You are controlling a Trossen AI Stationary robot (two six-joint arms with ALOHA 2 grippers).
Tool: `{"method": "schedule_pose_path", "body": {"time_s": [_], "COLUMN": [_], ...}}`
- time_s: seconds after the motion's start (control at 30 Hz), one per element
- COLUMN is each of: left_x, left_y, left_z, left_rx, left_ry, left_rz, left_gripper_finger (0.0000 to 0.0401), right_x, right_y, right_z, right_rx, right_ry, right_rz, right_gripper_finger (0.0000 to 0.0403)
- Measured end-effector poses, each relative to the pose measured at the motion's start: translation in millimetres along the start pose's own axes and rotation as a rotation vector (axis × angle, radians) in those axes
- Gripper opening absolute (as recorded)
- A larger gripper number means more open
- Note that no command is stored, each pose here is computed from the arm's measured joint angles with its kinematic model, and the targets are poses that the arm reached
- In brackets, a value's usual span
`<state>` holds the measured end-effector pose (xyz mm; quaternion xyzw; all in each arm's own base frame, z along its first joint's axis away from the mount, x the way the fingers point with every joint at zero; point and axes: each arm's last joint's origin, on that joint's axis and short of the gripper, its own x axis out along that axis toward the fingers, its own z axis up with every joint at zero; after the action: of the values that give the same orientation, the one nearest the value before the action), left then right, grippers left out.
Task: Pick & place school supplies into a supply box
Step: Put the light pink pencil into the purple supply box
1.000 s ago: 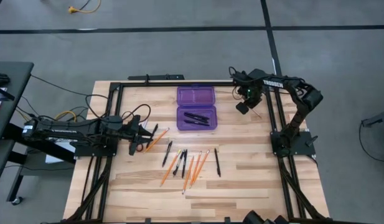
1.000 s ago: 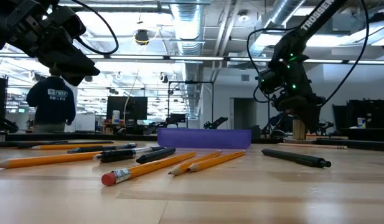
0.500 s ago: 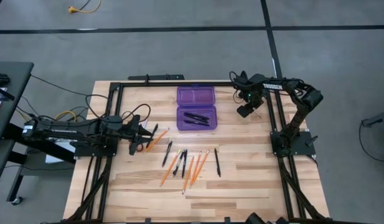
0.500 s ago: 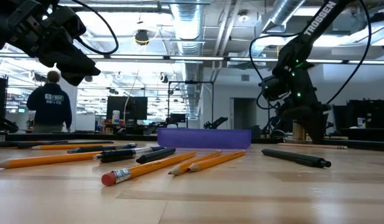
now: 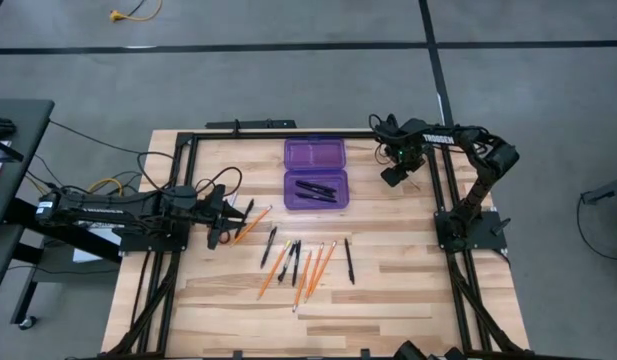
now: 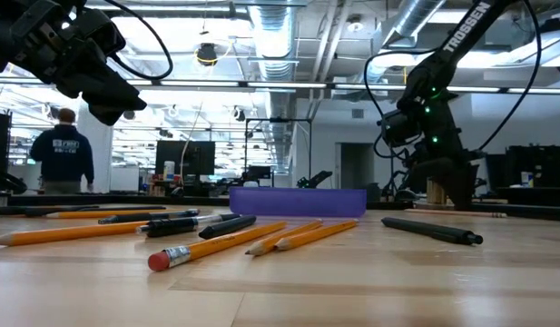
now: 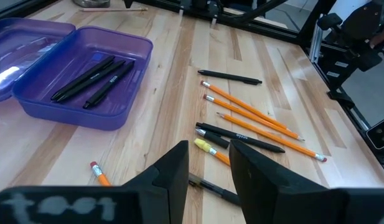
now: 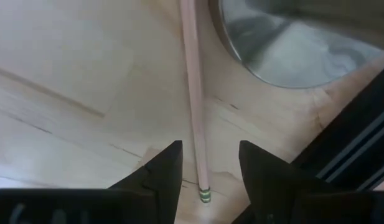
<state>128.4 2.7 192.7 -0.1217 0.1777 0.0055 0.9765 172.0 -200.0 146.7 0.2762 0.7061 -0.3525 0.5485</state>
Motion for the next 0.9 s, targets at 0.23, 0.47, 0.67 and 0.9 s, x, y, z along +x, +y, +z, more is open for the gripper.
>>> {"method": "schedule_pose_path", "body": {"time_s": [0.23, 0.47, 0.67, 0.9], "left_x": [0, 0, 0, 0], "left_y": [0, 0, 0, 0], "left_z": [0, 0, 0, 0], "left_rx": [0.000, 0.000, 0.000, 0.000], "left_ry": [0.000, 0.001, 0.001, 0.002], "left_rz": [0.000, 0.000, 0.001, 0.001], "left_gripper_finger": [0.0105, 0.0105, 0.0105, 0.0105], "right_x": [9, 28, 30, 26], "right_y": [2, 16, 29, 36], "right_z": [4, 19, 26, 24], "right_rx": [0.002, -0.054, -0.113, -0.115], "right_ry": [0.029, 0.161, 0.197, 0.195], "right_rz": [0.035, -0.057, -0.069, -0.012], "right_gripper_finger": [0.0153, 0.0151, 0.0123, 0.0060]}}
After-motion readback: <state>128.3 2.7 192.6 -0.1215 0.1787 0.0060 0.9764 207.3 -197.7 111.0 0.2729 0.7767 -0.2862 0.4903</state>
